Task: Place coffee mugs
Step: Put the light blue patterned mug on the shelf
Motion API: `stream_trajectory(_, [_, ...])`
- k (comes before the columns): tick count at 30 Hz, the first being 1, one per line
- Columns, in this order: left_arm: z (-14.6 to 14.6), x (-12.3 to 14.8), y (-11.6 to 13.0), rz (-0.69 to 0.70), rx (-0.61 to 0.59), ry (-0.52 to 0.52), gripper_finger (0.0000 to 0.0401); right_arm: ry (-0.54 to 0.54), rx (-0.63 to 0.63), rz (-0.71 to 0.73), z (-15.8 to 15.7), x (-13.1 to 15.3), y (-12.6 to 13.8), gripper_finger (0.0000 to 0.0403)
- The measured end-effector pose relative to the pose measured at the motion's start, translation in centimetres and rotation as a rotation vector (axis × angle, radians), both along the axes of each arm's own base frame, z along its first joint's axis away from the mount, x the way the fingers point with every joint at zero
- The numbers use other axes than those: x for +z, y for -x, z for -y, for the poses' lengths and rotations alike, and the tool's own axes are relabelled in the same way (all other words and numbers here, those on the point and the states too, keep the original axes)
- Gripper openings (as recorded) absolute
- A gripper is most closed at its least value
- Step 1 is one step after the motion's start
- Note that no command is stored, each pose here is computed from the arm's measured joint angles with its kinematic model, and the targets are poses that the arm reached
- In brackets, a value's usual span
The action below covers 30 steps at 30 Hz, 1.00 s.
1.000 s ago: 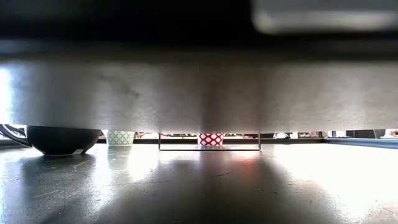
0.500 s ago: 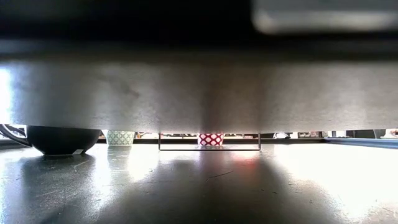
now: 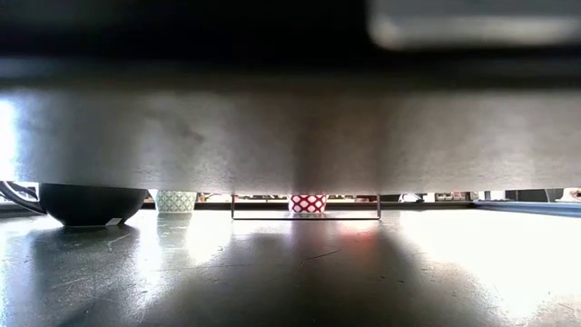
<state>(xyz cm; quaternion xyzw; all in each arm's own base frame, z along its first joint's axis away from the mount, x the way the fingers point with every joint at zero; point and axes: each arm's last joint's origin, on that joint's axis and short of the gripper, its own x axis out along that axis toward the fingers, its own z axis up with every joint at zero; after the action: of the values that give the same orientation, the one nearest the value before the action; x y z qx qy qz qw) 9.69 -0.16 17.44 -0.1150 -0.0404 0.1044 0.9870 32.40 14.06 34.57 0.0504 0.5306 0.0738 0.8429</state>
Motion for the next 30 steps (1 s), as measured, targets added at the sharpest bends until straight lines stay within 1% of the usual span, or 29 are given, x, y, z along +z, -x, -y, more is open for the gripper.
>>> stream_trajectory(4, [0.0,0.0,0.0,0.0,0.0,0.0,0.0082,0.095,0.038,0.018,0.8,1.3,0.9,0.0084])
stream_trajectory(7, [0.0,0.0,0.0,0.0,0.0,0.0,0.0082,0.167,0.014,0.035,2.1,2.1,2.0,0.0084])
stream_trajectory(10, [0.0,0.0,0.0,0.001,0.0,0.0,0.0082,0.207,-0.036,0.059,3.9,2.8,3.2,0.0084])
stream_trajectory(12, [0.0,0.1,0.0,0.006,0.0,0.001,0.0082,0.219,-0.075,0.083,5.1,3.2,4.1,0.0084])
stream_trajectory(17, [0.0,0.1,0.0,0.005,0.002,0.001,0.0082,0.229,-0.123,0.173,8.2,3.7,6.3,0.0084])
stream_trajectory(19, [-0.1,0.2,0.0,0.021,0.03,0.004,0.0082,0.223,-0.152,0.224,9.2,3.8,7.0,0.0084])
stream_trajectory(22, [-0.3,0.7,0.1,0.076,0.105,0.022,0.0082,0.241,-0.154,0.272,10.4,3.4,8.0,0.0084])
stream_trajectory(24, [-0.3,1.1,0.2,0.116,0.118,0.034,0.0082,0.246,-0.161,0.299,10.9,3.1,8.6,0.0084])
stream_trajectory(26, [-0.3,1.4,0.2,0.146,0.095,0.039,0.0082,0.239,-0.174,0.308,11.4,2.7,9.2,0.0084])
stream_trajectory(30, [0.0,1.5,0.1,0.173,-0.003,0.09,0.0083,0.231,-0.201,0.317,11.9,1.9,10.2,0.0084])
